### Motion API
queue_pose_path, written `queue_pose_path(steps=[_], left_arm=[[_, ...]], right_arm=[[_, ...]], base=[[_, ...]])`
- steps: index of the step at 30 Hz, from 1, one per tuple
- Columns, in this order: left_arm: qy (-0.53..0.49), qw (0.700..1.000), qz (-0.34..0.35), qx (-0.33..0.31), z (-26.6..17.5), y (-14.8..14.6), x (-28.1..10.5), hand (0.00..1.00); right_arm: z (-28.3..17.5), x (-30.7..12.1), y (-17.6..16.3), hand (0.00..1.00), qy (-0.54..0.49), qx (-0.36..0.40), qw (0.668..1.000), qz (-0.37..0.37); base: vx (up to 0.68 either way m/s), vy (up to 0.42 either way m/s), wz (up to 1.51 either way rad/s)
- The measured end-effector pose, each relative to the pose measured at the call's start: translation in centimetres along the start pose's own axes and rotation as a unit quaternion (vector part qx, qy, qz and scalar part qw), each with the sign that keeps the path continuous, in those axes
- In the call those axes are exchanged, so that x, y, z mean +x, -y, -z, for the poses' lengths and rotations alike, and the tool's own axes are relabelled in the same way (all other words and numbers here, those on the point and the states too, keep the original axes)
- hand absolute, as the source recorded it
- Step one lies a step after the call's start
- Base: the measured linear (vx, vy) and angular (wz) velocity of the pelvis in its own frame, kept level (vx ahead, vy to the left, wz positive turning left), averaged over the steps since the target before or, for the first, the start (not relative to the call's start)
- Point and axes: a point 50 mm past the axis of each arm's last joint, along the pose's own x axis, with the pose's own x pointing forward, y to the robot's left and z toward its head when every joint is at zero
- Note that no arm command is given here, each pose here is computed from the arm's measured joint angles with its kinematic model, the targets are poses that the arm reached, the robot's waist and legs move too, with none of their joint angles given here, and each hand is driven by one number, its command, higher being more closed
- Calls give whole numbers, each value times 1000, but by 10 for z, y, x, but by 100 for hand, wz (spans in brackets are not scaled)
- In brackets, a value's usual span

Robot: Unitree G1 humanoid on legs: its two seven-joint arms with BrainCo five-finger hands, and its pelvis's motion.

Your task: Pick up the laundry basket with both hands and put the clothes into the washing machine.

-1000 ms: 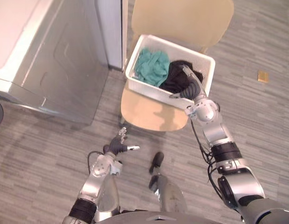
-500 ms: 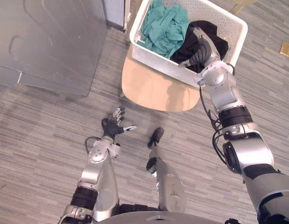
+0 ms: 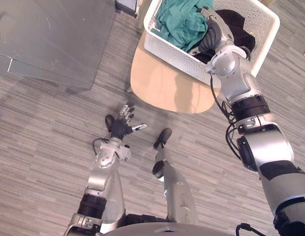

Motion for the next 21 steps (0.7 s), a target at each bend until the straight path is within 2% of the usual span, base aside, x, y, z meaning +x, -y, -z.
queue_pose_path(steps=[7,10,15,19,21], left_arm=[[20,1000,9,-13,-8,4,1,0],[23,999,27,-20,-10,12,1,0],[79,991,92,-62,-31,37,-2,0],[84,980,142,-107,-33,54,-6,0],[84,978,154,-117,-32,58,-8,0]], right_arm=[[9,5,4,0,-11,-36,998,-41],[23,3,9,0,-27,-19,997,-75],[49,0,36,0,-59,11,994,-92],[65,-7,70,0,-65,48,994,-70],[66,-8,76,0,-65,59,994,-60]], base=[[33,-42,4],[35,-39,12],[4,-4,8],[1,55,14],[-18,85,10]])
